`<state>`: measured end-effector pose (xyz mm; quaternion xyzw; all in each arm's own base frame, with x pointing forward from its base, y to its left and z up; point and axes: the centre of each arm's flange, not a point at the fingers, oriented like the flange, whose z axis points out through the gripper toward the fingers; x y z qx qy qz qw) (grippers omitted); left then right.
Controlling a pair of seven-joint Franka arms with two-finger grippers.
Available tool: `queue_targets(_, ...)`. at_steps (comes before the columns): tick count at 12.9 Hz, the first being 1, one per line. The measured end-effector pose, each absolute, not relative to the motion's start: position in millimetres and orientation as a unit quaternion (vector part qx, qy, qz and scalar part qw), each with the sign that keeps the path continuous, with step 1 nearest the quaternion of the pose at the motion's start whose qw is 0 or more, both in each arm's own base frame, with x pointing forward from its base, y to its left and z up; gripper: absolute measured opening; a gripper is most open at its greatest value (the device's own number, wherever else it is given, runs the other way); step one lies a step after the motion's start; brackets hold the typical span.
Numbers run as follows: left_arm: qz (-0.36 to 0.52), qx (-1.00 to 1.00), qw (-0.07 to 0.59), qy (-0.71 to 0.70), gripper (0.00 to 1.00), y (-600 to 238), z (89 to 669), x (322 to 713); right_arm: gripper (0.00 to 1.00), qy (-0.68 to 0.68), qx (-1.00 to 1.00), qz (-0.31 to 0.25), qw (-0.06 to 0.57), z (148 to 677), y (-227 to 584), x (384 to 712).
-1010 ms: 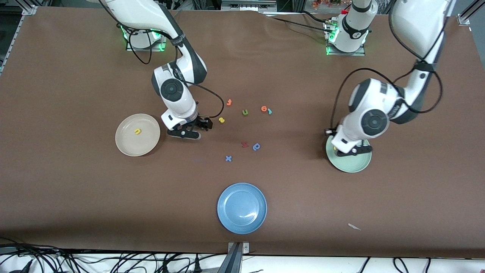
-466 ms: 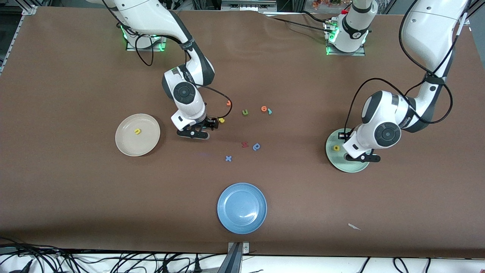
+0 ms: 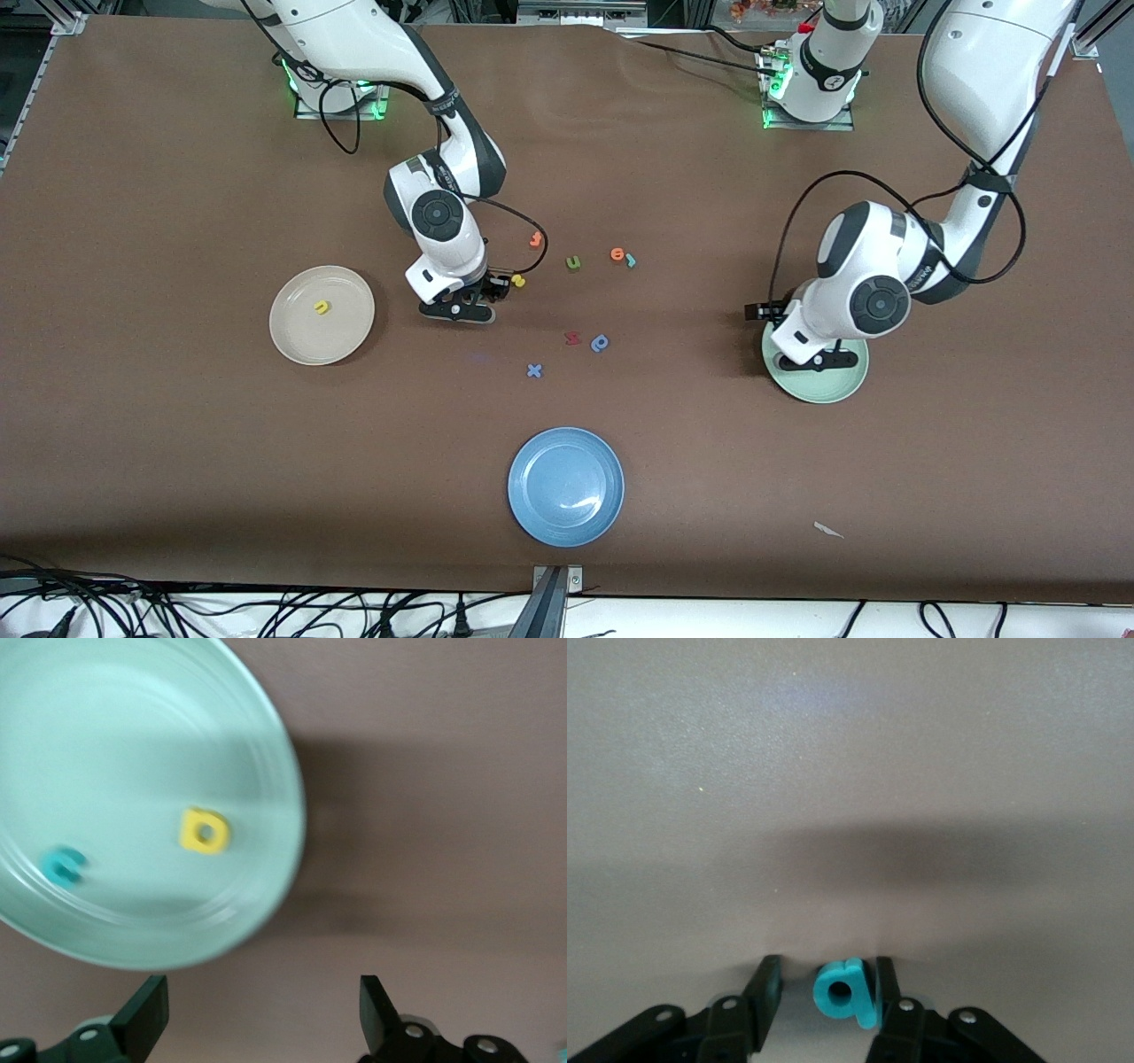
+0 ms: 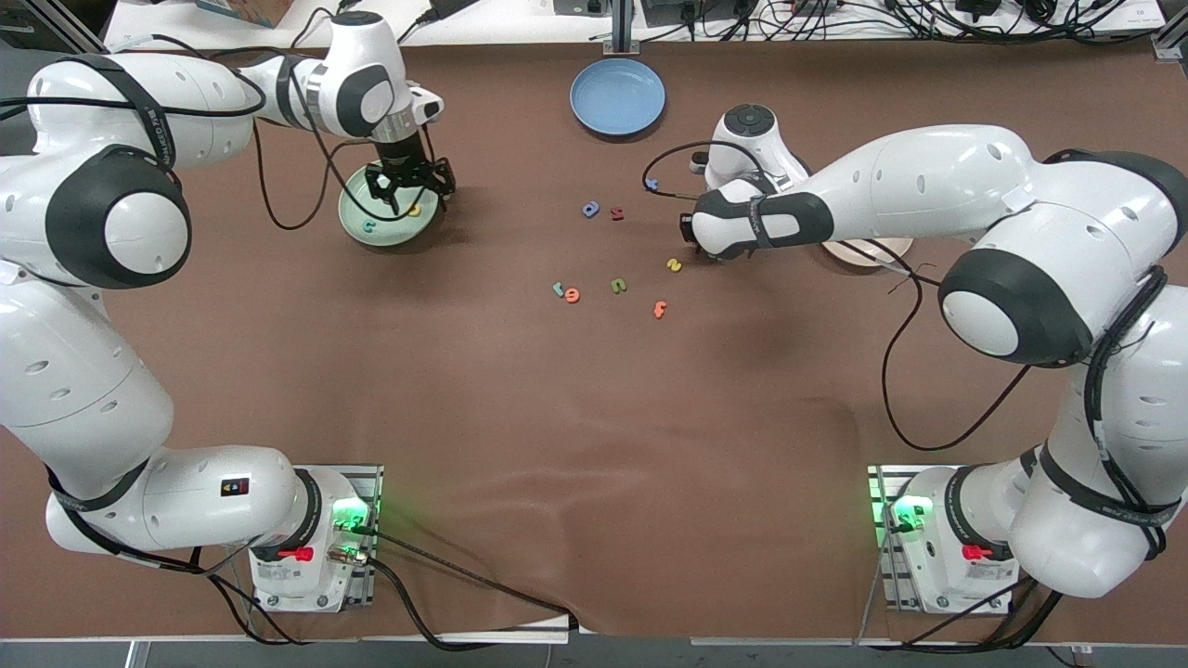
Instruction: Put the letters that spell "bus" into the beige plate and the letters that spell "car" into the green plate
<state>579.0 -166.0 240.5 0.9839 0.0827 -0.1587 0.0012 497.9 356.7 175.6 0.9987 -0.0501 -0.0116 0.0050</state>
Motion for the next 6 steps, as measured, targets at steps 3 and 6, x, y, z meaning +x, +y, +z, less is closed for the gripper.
queue_targets(3, -0.164, 0.97, -0.003, 0.18, 0.92, -228, 253, 558, 0.31, -0.05, 0.999, -0.01, 0.004, 177, 358, 499)
queue_targets(6, -0.169, 0.956, -0.005, 0.24, 0.86, -285, 261, 533, 0.28, -0.05, 0.999, -0.01, 0.004, 177, 358, 499)
